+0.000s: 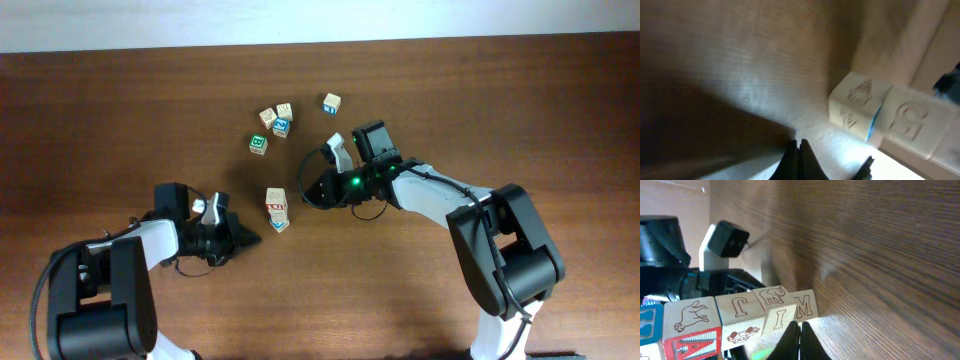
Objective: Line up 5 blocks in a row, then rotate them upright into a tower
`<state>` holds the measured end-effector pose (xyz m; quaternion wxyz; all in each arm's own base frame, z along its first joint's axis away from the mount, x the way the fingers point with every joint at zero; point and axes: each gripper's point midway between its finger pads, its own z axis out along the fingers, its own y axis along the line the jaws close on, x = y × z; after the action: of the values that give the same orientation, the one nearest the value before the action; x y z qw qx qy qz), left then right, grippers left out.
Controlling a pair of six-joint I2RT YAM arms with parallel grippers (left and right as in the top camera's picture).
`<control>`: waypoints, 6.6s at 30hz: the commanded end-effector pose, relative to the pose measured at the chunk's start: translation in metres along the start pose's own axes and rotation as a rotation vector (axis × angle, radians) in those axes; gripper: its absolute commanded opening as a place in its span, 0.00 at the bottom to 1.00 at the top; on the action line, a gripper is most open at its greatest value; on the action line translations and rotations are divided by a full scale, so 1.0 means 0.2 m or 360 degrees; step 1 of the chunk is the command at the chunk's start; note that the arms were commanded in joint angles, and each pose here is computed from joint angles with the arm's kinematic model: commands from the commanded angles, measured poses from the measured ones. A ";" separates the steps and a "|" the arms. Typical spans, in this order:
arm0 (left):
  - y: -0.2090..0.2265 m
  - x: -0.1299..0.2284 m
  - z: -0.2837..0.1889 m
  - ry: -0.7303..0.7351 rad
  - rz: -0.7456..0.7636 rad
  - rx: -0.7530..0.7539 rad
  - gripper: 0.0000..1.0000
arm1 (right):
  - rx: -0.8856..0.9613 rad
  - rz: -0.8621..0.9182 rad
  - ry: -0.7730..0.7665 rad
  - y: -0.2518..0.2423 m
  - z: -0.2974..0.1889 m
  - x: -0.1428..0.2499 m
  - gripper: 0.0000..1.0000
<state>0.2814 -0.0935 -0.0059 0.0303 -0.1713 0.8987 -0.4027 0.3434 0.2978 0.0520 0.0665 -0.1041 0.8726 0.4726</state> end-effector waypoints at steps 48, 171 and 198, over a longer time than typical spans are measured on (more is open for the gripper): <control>-0.16 -0.15 0.06 -0.0183 0.0133 0.0087 0.00 | 0.0027 -0.0090 0.0088 0.06 0.13 0.10 0.04; -0.61 -0.54 -1.23 -0.1099 0.0507 -0.0580 0.99 | 0.1288 -0.1365 -0.1645 -0.10 -1.36 0.55 0.98; -0.52 -0.12 -1.03 -0.1766 0.1419 -0.0755 0.99 | 0.1289 -0.1364 -0.1644 -0.10 -1.36 0.55 0.98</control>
<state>0.3100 0.0102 0.2229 0.5583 -0.0592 0.8264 -0.0427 0.2364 0.0471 0.1637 0.6740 -0.1662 0.7186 0.0405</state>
